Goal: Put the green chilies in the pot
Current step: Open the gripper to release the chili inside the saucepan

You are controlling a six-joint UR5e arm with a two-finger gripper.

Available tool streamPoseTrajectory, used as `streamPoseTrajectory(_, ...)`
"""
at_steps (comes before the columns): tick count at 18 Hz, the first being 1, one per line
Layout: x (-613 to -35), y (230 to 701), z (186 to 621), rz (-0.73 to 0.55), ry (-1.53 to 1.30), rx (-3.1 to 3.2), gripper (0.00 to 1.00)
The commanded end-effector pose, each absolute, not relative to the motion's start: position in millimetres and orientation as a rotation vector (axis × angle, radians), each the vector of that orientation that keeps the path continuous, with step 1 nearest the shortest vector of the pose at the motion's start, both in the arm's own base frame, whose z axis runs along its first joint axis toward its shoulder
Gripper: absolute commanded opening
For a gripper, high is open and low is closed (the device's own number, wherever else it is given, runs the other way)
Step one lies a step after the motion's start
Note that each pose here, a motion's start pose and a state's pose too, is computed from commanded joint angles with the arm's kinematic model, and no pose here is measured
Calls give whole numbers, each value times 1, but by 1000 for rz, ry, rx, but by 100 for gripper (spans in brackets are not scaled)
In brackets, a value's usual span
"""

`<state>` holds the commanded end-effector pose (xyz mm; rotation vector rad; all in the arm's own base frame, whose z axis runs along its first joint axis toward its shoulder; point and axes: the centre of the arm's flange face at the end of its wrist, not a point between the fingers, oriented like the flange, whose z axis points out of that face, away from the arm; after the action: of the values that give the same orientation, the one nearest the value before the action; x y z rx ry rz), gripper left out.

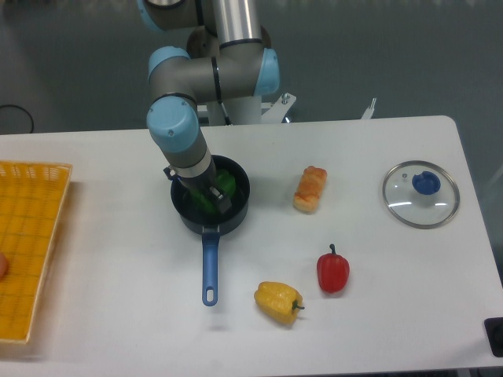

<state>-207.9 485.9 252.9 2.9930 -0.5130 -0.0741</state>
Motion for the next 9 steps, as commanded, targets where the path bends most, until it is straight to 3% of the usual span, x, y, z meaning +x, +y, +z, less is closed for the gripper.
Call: streamPoseTrajectory(9, -216, 490, 280, -134, -508, 3031, 96)
